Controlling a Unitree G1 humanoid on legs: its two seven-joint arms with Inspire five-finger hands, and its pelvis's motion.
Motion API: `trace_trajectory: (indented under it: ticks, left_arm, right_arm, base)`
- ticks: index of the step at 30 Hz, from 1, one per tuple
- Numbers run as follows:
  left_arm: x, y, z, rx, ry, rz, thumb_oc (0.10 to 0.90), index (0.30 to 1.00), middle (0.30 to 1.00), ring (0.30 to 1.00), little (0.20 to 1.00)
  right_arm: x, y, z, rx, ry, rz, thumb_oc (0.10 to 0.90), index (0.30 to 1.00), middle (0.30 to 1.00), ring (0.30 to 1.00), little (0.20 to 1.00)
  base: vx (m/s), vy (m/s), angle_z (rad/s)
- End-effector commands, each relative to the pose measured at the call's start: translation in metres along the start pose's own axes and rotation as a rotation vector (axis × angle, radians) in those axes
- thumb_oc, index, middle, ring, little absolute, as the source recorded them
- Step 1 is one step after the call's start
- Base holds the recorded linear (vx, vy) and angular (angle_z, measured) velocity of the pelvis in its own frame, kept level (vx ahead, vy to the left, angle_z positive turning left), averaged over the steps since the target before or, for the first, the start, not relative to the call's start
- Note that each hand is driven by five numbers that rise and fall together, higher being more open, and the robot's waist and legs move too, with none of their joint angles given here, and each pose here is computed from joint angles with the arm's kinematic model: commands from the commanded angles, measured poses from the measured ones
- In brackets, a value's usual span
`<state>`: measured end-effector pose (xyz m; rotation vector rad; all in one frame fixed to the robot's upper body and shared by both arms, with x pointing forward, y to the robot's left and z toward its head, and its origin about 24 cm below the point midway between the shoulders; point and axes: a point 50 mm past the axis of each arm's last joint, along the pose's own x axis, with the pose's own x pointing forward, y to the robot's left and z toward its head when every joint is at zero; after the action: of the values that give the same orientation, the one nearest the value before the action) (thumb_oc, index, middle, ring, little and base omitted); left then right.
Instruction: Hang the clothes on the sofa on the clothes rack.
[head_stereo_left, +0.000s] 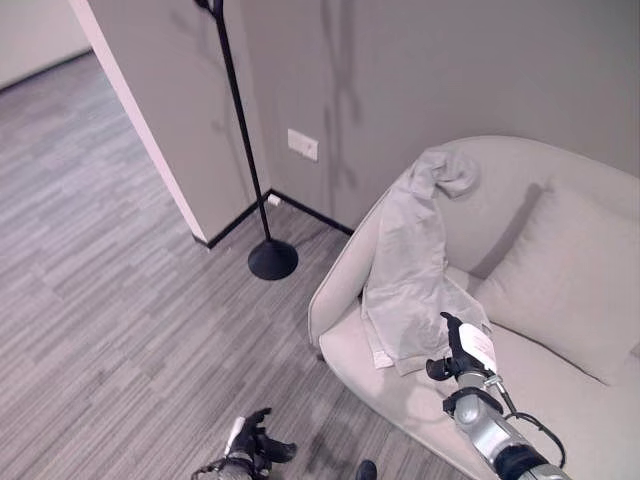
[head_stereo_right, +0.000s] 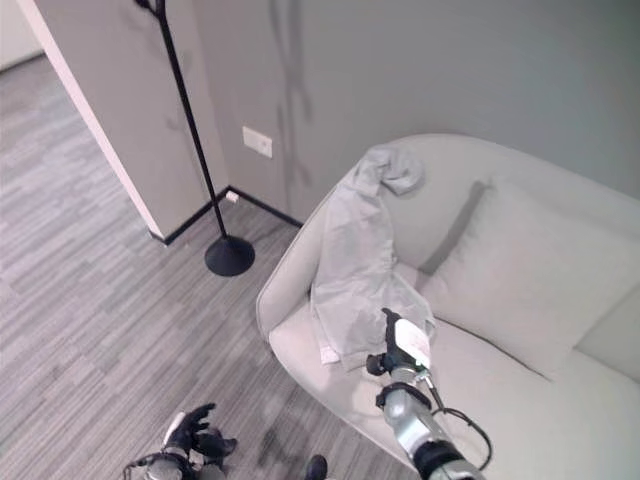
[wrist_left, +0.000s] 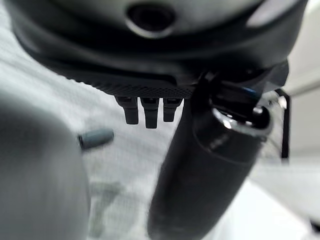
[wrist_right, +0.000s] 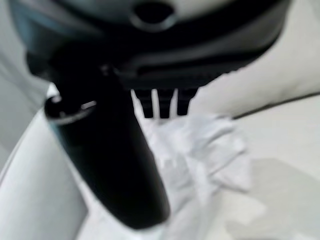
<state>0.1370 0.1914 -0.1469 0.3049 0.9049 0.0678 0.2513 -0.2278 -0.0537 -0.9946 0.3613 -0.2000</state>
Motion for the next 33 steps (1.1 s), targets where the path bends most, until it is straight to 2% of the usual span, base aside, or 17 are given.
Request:
trace_trajectory:
  ticks: [1,7,10,14,20,26,33]
  left_arm:
    - [-0.003,0.009,-0.009,0.03,-0.006,0.047,0.8,0.9,0.9,0.9,0.9]
    - [0.004,0.012,0.018,0.01,-0.107,0.081,0.8,0.9,0.9,0.9,0.9]
    - [0.005,0.004,0.032,0.072,-0.167,0.051,0.8,0.9,0.9,0.9,0.9]
    - [0.006,-0.011,0.048,0.163,-0.238,-0.006,0.8,0.9,0.9,0.9,0.9]
    - [0.006,-0.017,0.059,0.194,-0.28,-0.017,0.8,0.9,0.9,0.9,0.9]
    - [0.007,-0.014,0.068,0.183,-0.318,0.009,0.8,0.9,0.9,0.9,0.9]
    - [0.006,-0.011,0.082,0.177,-0.38,0.012,0.8,0.9,0.9,0.9,0.9]
  right_arm:
    - [0.042,-0.053,0.058,0.083,-0.132,-0.271,0.8,0.9,0.9,0.9,0.9]
    - [0.063,-0.088,0.074,0.074,-0.093,-0.447,0.8,0.9,0.9,0.9,0.9]
    - [0.07,-0.112,0.078,0.076,-0.084,-0.563,0.8,0.9,0.9,0.9,0.9]
    - [0.07,-0.133,0.084,0.085,-0.104,-0.674,0.8,0.9,0.9,0.9,0.9]
    - [0.063,-0.155,0.091,0.135,-0.149,-0.807,0.8,0.9,0.9,0.9,0.9]
    - [0.063,-0.157,0.081,0.131,-0.089,-0.836,0.8,0.9,0.9,0.9,0.9]
    - [0.075,-0.149,0.064,0.107,0.053,-0.752,0.8,0.9,0.9,0.9,0.9]
  base:
    - [-0.09,0.109,-0.02]
    - [-0.08,0.031,0.05]
    - [0.0,-0.012,0.05]
    - [0.0,-0.014,0.01]
    - [0.02,-0.013,-0.02]
    - [0.01,-0.007,-0.01]
    - [0.0,0.0,0.0]
